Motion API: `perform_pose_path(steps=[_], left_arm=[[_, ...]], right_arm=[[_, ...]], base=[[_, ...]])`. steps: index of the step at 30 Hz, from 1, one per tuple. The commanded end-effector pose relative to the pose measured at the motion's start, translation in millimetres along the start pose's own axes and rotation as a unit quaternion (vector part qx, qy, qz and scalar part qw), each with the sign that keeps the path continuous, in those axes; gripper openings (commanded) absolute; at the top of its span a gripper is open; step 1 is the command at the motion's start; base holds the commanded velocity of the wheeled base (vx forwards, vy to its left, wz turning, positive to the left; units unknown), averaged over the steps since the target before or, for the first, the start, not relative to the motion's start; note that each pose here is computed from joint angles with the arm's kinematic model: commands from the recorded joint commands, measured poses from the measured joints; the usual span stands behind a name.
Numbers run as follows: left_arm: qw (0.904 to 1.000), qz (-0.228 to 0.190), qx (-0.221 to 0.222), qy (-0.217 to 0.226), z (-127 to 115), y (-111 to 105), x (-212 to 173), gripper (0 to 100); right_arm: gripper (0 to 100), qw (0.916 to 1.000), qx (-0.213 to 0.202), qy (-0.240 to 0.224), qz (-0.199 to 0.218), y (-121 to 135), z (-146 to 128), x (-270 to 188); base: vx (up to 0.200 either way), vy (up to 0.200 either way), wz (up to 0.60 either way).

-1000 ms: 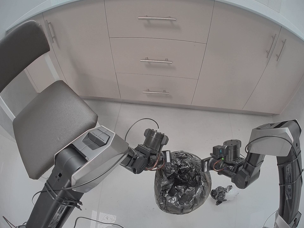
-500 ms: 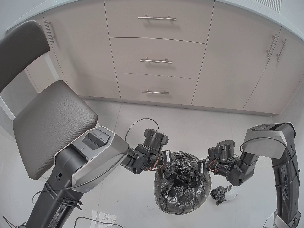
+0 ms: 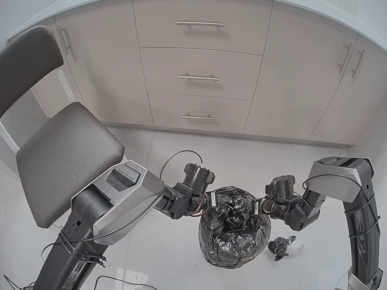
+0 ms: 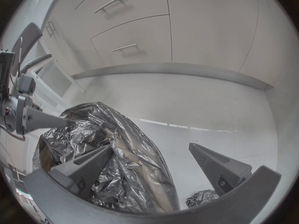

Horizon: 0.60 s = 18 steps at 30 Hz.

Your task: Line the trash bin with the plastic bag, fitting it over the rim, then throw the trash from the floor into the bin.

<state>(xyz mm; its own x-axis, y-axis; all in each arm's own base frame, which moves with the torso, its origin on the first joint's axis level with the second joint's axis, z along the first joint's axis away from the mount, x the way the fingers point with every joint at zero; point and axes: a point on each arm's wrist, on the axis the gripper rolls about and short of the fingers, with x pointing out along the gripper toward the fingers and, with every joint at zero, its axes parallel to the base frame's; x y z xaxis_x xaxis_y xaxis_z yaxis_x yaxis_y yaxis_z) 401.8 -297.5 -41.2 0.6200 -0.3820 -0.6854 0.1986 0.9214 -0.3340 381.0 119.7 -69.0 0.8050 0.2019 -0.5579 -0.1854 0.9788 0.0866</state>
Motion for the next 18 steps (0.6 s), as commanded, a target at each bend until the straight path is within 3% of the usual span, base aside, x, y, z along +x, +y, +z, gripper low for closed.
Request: perform_pose_path(steps=[1, 7, 9, 15, 18], left_arm=[[0.9999, 0.011, -0.001, 0.003, 1.7, -0.6, 4.9, 100], [0.9996, 0.026, -0.004, 0.005, 3.7, -0.5, 6.8, 100], [0.9997, 0.025, -0.004, 0.005, 4.0, -0.7, 6.4, 100], [0.9997, 0.024, -0.008, 0.004, 3.8, -1.4, 6.0, 100], [0.9996, 0.024, -0.014, 0.002, 4.8, -1.1, 5.6, 100]], right_arm=[[100, 0.9999, 0.004, -0.003, -0.012, -0.8, -0.7, 0.9], [100, 0.9997, 0.018, -0.005, 0.016, 0.3, 5.4, -18.6], [100, 0.9976, 0.018, -0.008, 0.067, 2.4, 9.6, -33.4], [100, 0.9949, 0.011, -0.006, 0.1, 5.3, 8.5, -46.1], [100, 0.9897, 0.018, -0.003, 0.142, 3.6, 11.5, -50.3]], base=[[0.0, 0.0, 0.0], [0.0, 0.0, 0.0], [0.0, 0.0, 0.0], [0.0, 0.0, 0.0], [0.0, 0.0, 0.0]])
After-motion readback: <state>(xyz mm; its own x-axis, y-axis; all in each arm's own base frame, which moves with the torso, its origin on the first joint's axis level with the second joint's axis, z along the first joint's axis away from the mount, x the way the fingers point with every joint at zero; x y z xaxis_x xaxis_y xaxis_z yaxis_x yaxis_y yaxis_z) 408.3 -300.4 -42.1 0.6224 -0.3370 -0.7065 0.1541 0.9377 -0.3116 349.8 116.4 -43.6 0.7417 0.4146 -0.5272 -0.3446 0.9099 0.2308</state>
